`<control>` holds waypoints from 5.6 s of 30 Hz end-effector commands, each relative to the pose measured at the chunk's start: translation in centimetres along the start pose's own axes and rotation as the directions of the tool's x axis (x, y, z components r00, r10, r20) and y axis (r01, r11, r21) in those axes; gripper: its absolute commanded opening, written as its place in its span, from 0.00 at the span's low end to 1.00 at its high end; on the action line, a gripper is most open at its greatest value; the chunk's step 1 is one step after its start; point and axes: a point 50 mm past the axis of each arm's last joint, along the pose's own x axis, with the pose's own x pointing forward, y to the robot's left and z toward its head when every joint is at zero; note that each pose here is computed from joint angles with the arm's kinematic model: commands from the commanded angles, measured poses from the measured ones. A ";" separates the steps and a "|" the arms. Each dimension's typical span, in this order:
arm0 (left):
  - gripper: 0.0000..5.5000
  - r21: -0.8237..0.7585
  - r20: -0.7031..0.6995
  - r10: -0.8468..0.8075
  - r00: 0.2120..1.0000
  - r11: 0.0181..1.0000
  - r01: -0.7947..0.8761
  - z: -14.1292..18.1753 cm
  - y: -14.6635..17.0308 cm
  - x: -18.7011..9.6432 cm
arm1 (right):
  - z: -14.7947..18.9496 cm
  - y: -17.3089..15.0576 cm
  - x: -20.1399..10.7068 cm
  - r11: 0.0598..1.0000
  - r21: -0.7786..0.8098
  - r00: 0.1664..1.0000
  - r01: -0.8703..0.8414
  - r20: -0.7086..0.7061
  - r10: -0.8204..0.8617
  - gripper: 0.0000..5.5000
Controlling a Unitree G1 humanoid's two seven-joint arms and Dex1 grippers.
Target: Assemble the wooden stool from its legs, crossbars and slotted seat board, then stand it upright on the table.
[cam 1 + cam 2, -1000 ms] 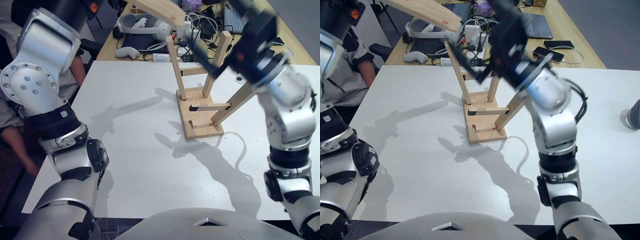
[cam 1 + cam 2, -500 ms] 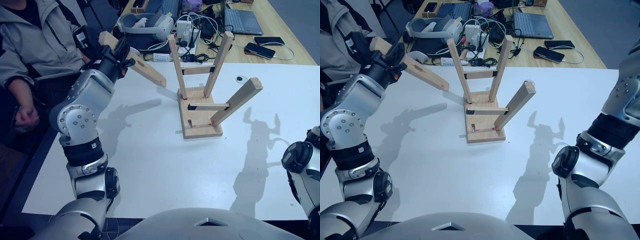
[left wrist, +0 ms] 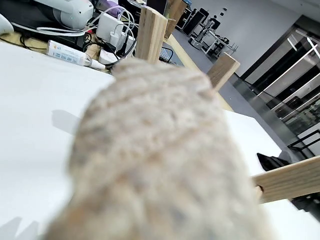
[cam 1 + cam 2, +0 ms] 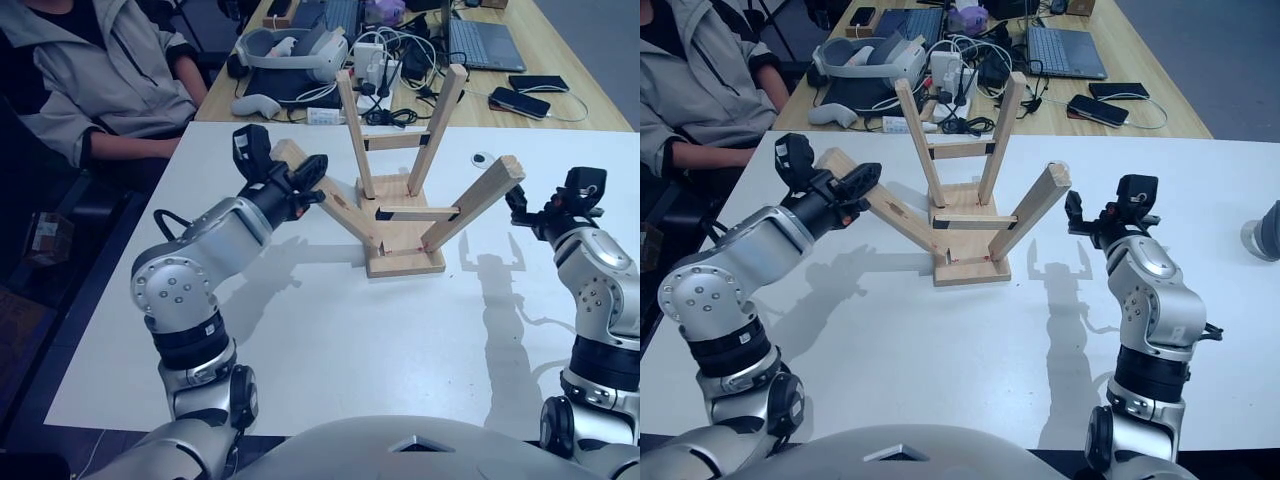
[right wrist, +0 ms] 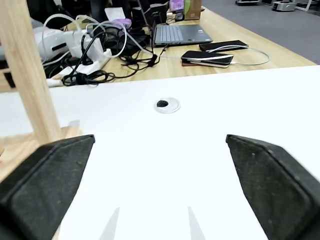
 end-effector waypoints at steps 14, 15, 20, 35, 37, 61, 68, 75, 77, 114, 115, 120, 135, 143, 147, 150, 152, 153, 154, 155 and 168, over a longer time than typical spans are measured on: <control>0.18 -0.156 -0.037 0.380 0.924 0.911 -0.381 -1.7 3.0 0.1 | 1.3 0.6 0.1 0.999 -0.032 0.999 -0.001 0.048 0.002 0.89; 0.18 -0.156 -0.024 0.356 0.934 0.922 -0.355 -1.4 2.7 0.3 | 1.3 0.6 0.1 1.000 -0.031 0.999 0.000 0.051 0.002 0.89; 0.18 -0.141 0.002 0.304 0.953 0.943 -0.301 -0.4 2.8 1.1 | 1.5 1.0 0.3 0.999 -0.033 0.998 -0.005 0.067 0.007 0.89; 0.18 -0.103 0.055 0.270 0.961 0.959 -0.264 -1.0 2.9 0.4 | 1.9 1.0 0.3 0.999 -0.033 0.996 -0.003 0.091 0.006 0.89; 0.18 -0.093 0.044 0.265 0.963 0.961 -0.260 -1.4 2.8 0.2 | 2.0 1.0 0.2 0.999 -0.034 0.996 -0.003 0.091 0.006 0.89; 0.18 0.254 0.032 0.148 0.989 0.955 -0.151 -2.6 -1.6 1.3 | 5.8 2.4 -0.3 0.974 -0.096 0.937 -0.203 0.271 0.222 0.89; 0.18 0.285 -0.040 0.106 0.994 0.954 -0.090 -2.9 -1.9 1.5 | 6.2 2.3 -0.3 0.970 -0.122 0.926 -0.212 0.292 0.239 0.89; 0.18 0.296 -0.076 0.085 0.993 0.953 -0.059 -2.6 -1.4 2.2 | 9.7 0.1 -0.7 0.956 -0.081 0.859 -0.282 0.422 0.290 0.89; 0.18 0.343 -0.085 0.058 0.995 0.939 -0.026 -2.4 -1.7 2.5 | 11.1 -0.3 -1.1 0.942 -0.085 0.830 -0.323 0.452 0.326 0.89; 0.18 0.383 -0.291 -0.010 0.957 0.915 0.126 -4.1 -1.4 3.5 | 3.7 3.5 -7.8 0.550 -0.194 0.574 -0.812 -0.102 0.812 0.89; 0.18 0.371 -0.291 -0.009 0.957 0.921 0.121 -4.3 -1.4 3.4 | 3.6 3.6 -7.7 0.553 -0.196 0.578 -0.810 -0.099 0.810 0.89; 0.25 0.303 -0.234 0.015 0.972 0.951 0.059 -4.1 -1.5 3.5 | 3.2 3.8 -7.4 0.569 -0.207 0.593 -0.796 -0.083 0.801 0.89; 0.49 0.220 -0.189 -0.047 0.981 0.971 0.089 -3.6 -2.9 2.7 | 2.7 3.9 -7.3 0.571 -0.216 0.598 -0.792 -0.087 0.796 0.89; 0.49 0.186 -0.179 -0.079 0.981 0.976 0.112 -3.9 -3.2 1.9 | 2.5 3.9 -7.5 0.575 -0.214 0.602 -0.790 -0.090 0.794 0.89; 0.49 0.331 -0.271 -0.044 0.961 0.934 0.136 -5.4 -3.0 1.7 | 2.6 3.9 -7.4 0.575 -0.215 0.602 -0.789 -0.088 0.794 0.89; 0.49 0.417 -0.308 0.009 0.951 0.900 0.126 -6.3 -2.5 1.9 | 2.6 4.0 -7.4 0.574 -0.216 0.601 -0.790 -0.087 0.795 0.89; 0.49 0.454 -0.323 0.033 0.946 0.882 0.124 -6.6 -2.1 1.9 | 2.6 4.1 -7.4 0.574 -0.217 0.601 -0.790 -0.086 0.794 0.89; 0.49 0.469 -0.333 0.043 0.942 0.874 0.126 -6.8 -2.0 1.9 | 2.6 4.1 -7.4 0.575 -0.217 0.602 -0.789 -0.086 0.794 0.89; 0.49 0.483 -0.340 0.051 0.939 0.866 0.128 -7.0 -1.9 2.0 | 2.6 4.1 -7.4 0.575 -0.218 0.602 -0.789 -0.086 0.794 0.89; 0.49 0.494 -0.342 0.057 0.938 0.860 0.128 -7.1 -1.8 2.0 | 2.6 4.1 -7.4 0.575 -0.219 0.602 -0.789 -0.085 0.794 0.89; 0.49 0.558 -0.399 0.075 0.914 0.810 0.177 -8.2 -1.7 2.2 | 2.5 4.3 -7.1 0.576 -0.224 0.604 -0.786 -0.080 0.793 0.89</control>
